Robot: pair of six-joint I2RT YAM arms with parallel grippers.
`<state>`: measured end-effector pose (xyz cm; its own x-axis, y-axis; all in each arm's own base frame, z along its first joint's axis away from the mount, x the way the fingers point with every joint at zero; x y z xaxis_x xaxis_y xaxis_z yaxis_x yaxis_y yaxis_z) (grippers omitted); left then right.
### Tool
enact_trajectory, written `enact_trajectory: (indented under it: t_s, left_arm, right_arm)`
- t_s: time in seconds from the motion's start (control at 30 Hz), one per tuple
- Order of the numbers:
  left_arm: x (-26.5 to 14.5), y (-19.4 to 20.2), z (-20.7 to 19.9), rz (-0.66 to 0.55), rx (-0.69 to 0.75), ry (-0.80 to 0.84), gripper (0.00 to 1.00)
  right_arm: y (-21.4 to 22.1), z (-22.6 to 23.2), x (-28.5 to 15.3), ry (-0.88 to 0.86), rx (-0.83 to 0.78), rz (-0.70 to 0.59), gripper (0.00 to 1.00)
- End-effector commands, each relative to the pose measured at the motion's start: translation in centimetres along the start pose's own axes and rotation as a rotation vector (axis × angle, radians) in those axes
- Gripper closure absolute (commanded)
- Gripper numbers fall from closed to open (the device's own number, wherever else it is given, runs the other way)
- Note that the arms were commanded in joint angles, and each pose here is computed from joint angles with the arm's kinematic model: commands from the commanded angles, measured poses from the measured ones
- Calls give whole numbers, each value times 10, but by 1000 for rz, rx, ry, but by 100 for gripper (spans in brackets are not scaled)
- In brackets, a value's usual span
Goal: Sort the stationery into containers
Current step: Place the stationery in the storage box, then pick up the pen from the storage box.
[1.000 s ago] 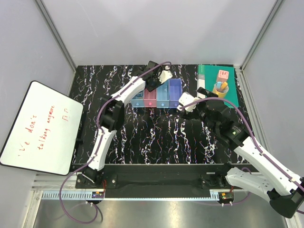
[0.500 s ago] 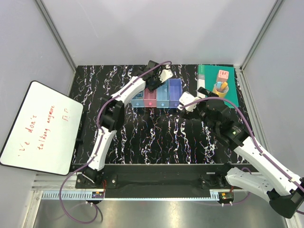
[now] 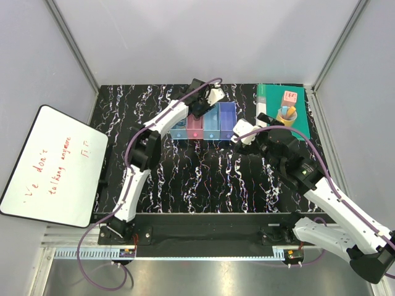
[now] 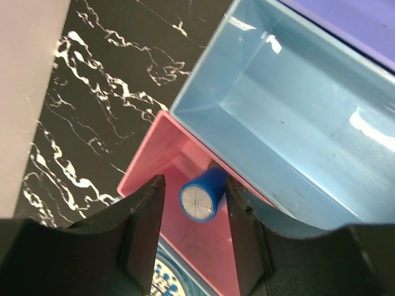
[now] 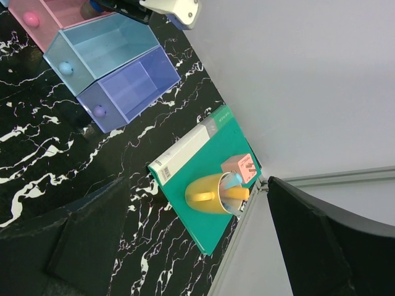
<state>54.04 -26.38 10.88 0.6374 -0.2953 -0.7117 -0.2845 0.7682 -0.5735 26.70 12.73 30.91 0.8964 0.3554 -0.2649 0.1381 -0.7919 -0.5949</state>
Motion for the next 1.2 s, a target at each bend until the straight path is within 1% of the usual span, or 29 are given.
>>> enact_trajectory:
  t_s: [0.0, 0.03, 0.1, 0.13, 0.17, 0.27, 0.3, 0.33, 0.37, 0.4, 0.43, 0.47, 0.5, 0.53, 0.57, 0.6, 0.63, 0.67, 0.7, 0.73, 0.77, 0.83, 0.87, 0.9, 0.97, 1.0, 1.07, 1.1, 1.17]
  left_arm:
    - [-67, -55, 29, -190, -59, -62, 48]
    - [-78, -61, 30, -207, -58, -67, 47]
    - [-85, -61, 21, -203, -43, -53, 46]
    - [-99, -67, 23, -223, -34, -62, 46]
    - [-102, -63, 17, -214, -31, -51, 45]
    - [-136, -76, 12, -276, -56, -29, 44]
    - [-146, -81, 12, -294, -69, -26, 44]
    - [-168, -86, 14, -324, -96, -32, 40]
    - [-181, -90, 13, -343, -110, -33, 35]
    - [-209, -97, 15, -381, -148, -37, 29]
    - [-218, -94, 13, -383, -167, -30, 21]
    - [-230, -93, 12, -396, -186, -29, 16]
    - [-256, -95, 13, -436, -199, -28, 11]
    - [-258, -85, 5, -412, -213, -10, 7]
    - [-265, -81, 3, -412, -220, -7, 1]
    - [-286, -80, 3, -436, -226, -11, 1]
    - [-285, -67, -5, -401, -231, 7, 1]
    - [-289, -61, -8, -392, -234, 12, 1]
    - [-304, -57, -8, -405, -237, 5, 1]
    - [-301, -43, -16, -371, -239, 20, 1]
    - [-304, -38, -19, -364, -241, 22, 1]
    - [-312, -21, -27, -347, -240, 24, 1]
    - [-315, -17, -29, -345, -238, 27, 1]
    - [-319, -8, -33, -333, -225, 29, 1]
    - [-321, -1, -37, -322, -211, 28, 1]
    - [-322, 6, -38, -306, -198, 20, 1]
    - [-320, 13, -39, -289, -190, 17, 1]
    - [-318, 17, -42, -273, -185, 23, 1]
    - [-316, 20, -46, -266, -175, 39, 1]
  right_arm:
    - [-5, -11, -1, 51, 43, -27, 0]
    - [-5, -11, -1, 51, 45, -30, 0]
    - [-3, -15, 0, 74, 50, -16, 0]
    - [-3, -18, 1, 93, 57, -14, 0]
    - [-2, -22, 1, 110, 63, -8, 0]
    - [3, -38, 2, 185, 138, 21, 0]
    - [7, -44, 3, 219, 186, 41, 0]
    - [8, -48, 3, 241, 219, 47, 0]
    - [10, -51, 3, 263, 279, 56, 0]
    - [17, -58, 5, 299, 310, 93, 0]
    - [21, -62, 6, 320, 336, 112, 0]
    - [24, -63, 8, 334, 376, 127, 0]
    - [28, -67, 15, 355, 394, 170, 0]
    - [41, -64, 19, 345, 400, 243, 0]
    - [46, -63, 24, 346, 431, 279, 0]
    - [51, -66, 34, 345, 434, 327, 0]
    - [63, -68, 38, 345, 440, 375, 0]
    - [69, -70, 43, 342, 442, 398, 0]
    - [73, -70, 55, 325, 437, 419, 0]
    - [78, -73, 60, 323, 440, 433, 0]
    - [86, -84, 64, 342, 451, 450, 0]
    - [106, -81, 85, 317, 441, 528, 0]
    - [113, -93, 89, 330, 449, 542, 0]
    - [126, -88, 101, 305, 446, 580, 2]
    - [136, -100, 110, 307, 451, 594, 5]
    - [146, -96, 119, 281, 445, 619, 8]
    - [150, -101, 128, 256, 426, 613, 12]
    - [160, -97, 134, 225, 420, 641, 12]
    - [163, -96, 144, 180, 405, 644, 15]
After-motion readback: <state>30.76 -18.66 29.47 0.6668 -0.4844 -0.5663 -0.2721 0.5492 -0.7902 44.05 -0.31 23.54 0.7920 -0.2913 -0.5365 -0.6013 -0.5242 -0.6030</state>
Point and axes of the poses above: each gripper's point midway between its finger pads, its own x axis out along the fingers, its own z axis along the line the jaws close on, y = z × x, the point moved 3 cm from there along -x, back along the fingers, and after that the axes turned 3 degrees about -x, right-handed, at the moved point
